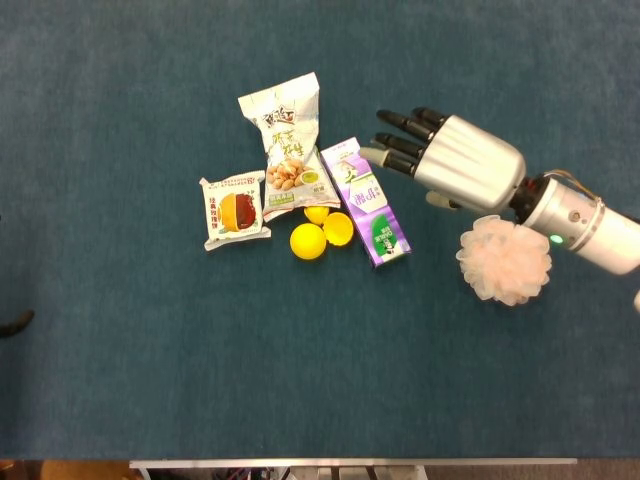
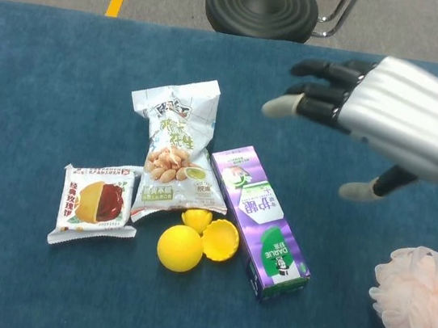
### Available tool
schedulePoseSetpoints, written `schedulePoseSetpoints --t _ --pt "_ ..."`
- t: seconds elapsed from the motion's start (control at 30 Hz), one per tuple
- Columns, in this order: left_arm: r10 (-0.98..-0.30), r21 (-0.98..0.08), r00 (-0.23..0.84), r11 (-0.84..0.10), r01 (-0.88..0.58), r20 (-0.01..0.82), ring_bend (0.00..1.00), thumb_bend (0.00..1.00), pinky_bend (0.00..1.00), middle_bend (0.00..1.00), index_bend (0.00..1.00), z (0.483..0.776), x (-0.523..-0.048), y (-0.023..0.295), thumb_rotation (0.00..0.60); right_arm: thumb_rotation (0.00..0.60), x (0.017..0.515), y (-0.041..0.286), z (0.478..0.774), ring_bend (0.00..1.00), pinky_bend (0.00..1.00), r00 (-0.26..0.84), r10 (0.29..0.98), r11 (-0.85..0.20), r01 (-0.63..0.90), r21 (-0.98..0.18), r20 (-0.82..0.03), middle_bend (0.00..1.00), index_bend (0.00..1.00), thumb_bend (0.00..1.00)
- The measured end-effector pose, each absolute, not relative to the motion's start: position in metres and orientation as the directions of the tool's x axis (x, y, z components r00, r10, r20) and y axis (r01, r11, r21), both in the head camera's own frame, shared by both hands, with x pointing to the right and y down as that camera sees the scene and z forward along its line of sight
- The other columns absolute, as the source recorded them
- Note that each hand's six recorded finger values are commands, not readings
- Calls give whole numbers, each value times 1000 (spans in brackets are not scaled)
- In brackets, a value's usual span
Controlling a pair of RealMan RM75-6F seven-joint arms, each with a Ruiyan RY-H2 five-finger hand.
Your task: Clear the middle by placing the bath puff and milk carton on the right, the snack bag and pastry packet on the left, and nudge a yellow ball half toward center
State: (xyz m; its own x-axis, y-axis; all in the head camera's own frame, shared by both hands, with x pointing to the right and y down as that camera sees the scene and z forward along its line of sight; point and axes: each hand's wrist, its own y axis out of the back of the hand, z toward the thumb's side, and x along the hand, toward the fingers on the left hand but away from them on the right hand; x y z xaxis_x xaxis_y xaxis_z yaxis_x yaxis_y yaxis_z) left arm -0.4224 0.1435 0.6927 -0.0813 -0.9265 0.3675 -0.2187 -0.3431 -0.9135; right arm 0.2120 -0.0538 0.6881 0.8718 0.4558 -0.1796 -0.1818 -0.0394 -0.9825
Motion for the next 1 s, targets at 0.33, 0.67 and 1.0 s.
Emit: schedulePoseSetpoints --t 0.33,0.67,1.0 --pt "-927 -913 -71 -345 -219 368 9 6 304 0 84 695 -418 142 600 600 212 -23 716 127 328 928 298 -15 -231 -973 -225 273 194 0" --pt "-924 -909 -76 -352 -223 376 8 6 304 0 84 698 -418 143 600 600 206 -8 742 128 322 925 254 -32 -285 -958 -283 278 204 0" --pt "-919 -904 -94 -353 -240 383 9 6 304 1 84 702 -424 147 600 600 183 -15 758 128 302 925 237 -17 -302 -953 -297 279 218 0"
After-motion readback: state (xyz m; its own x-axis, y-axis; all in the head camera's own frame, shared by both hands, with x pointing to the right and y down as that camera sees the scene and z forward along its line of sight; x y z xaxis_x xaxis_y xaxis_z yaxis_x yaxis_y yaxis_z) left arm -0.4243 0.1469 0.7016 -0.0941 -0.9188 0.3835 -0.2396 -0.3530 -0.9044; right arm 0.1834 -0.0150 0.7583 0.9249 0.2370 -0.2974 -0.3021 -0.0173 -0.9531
